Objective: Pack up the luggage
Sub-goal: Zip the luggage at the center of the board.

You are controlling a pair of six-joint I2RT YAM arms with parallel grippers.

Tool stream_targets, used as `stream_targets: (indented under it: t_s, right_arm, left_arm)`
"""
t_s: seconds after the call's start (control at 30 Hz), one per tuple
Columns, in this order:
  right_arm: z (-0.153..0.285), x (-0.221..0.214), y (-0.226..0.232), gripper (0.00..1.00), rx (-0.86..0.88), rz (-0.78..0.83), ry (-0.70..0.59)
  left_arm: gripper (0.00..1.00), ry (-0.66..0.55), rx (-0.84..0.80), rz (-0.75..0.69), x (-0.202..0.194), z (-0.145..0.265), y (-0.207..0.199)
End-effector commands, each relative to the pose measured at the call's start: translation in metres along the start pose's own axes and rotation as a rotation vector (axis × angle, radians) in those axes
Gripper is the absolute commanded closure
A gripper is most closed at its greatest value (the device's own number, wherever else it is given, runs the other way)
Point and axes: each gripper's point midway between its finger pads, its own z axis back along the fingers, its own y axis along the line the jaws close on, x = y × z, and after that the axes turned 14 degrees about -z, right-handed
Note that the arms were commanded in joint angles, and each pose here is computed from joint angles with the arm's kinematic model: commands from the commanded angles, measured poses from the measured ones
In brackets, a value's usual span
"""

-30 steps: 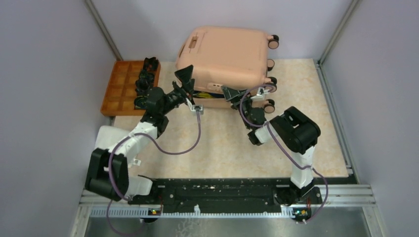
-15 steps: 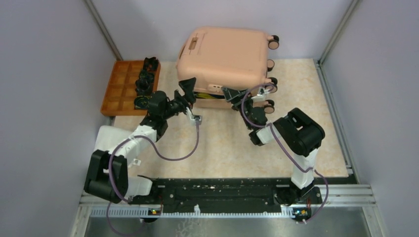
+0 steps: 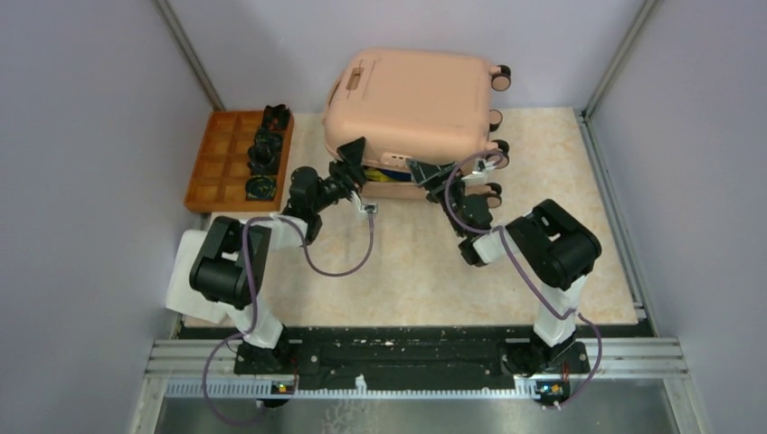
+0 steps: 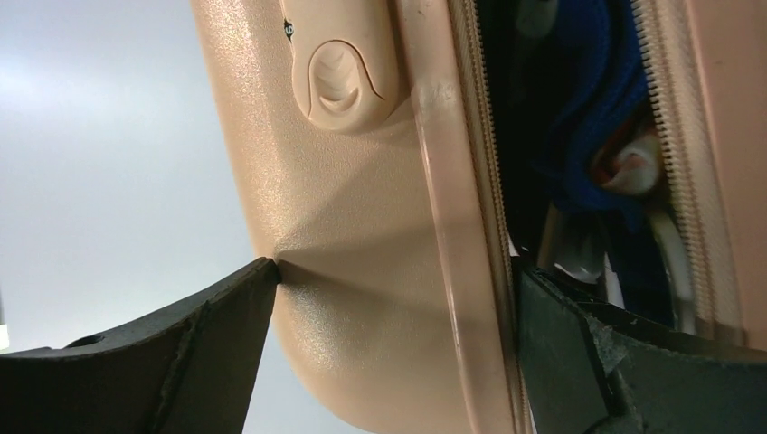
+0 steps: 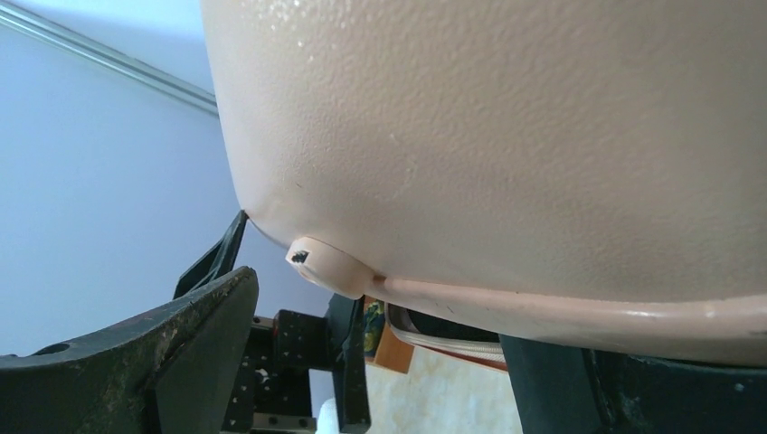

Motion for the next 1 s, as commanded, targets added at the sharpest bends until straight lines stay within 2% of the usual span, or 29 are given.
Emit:
stream_targets:
  t_s: [0.0,0.13,0.23,0.27,0.3,0.33,0.37,0.43,0.53,0.67,0.7,0.73,0.77,0.83,0.9,0.97]
  right_arm:
    - [0.015,0.016,0.136,0.01,0.446,-0.061,-0.009]
    - [0.029,0.01,0.139,0.01,0.464,-0.012,0.057]
    - [0.065,0.015,0.118,0.01,0.398,0.15,0.097]
    - [0.078,0.015,0.104,0.01,0.348,0.237,0.126]
    - [0.088,0.012,0.09,0.01,0.281,0.316,0.168]
    - [0.095,0.009,0.048,0.01,0.086,0.475,0.226]
    - [0.104,0.019,0.019,0.01,-0.1,0.556,0.233]
    - [0.124,0.045,0.015,0.01,-0.207,0.647,0.18]
    - [0.16,0.104,0.041,0.01,-0.195,0.513,-0.065]
    - [0.214,0.181,0.034,0.01,-0.397,0.365,-0.427]
    - [0.221,0.193,0.028,0.01,-0.449,0.357,-0.471]
    - [0.222,0.205,0.022,0.01,-0.494,0.361,-0.482]
    - [0.219,0.208,0.009,0.01,-0.578,0.352,-0.436]
    - [0.205,0.21,-0.023,0.01,-0.775,0.293,-0.299]
    - [0.183,0.212,-0.038,0.01,-0.877,0.244,-0.155]
    - [0.167,0.217,-0.04,0.03,-0.858,0.271,-0.105]
  left_arm:
    - [0.01,0.23,0.224,-0.149,-0.067,0.0,0.072]
    - [0.01,0.25,0.267,-0.101,-0.076,0.003,0.089]
    - [0.0,0.24,0.26,-0.045,-0.075,0.008,0.095]
    - [0.0,0.228,0.237,-0.018,-0.074,0.009,0.093]
    - [0.05,0.213,0.221,0.009,-0.072,0.01,0.092]
    - [0.09,0.195,0.19,0.04,-0.069,0.01,0.087]
    - [0.11,0.183,0.173,0.055,-0.066,0.01,0.084]
    - [0.13,0.178,0.147,0.062,-0.064,0.011,0.079]
    - [0.14,0.178,0.116,0.058,-0.06,0.01,0.068]
    - [0.13,0.181,0.109,0.06,-0.06,0.01,0.064]
    - [0.13,0.18,0.109,0.063,-0.06,0.009,0.064]
    - [0.13,0.182,0.11,0.065,-0.06,0.008,0.064]
    - [0.13,0.182,0.11,0.067,-0.059,0.008,0.064]
    - [0.13,0.179,0.104,0.075,-0.057,0.007,0.063]
    - [0.14,0.176,0.094,0.102,-0.054,0.007,0.064]
    - [0.14,0.17,0.061,0.147,-0.048,0.006,0.059]
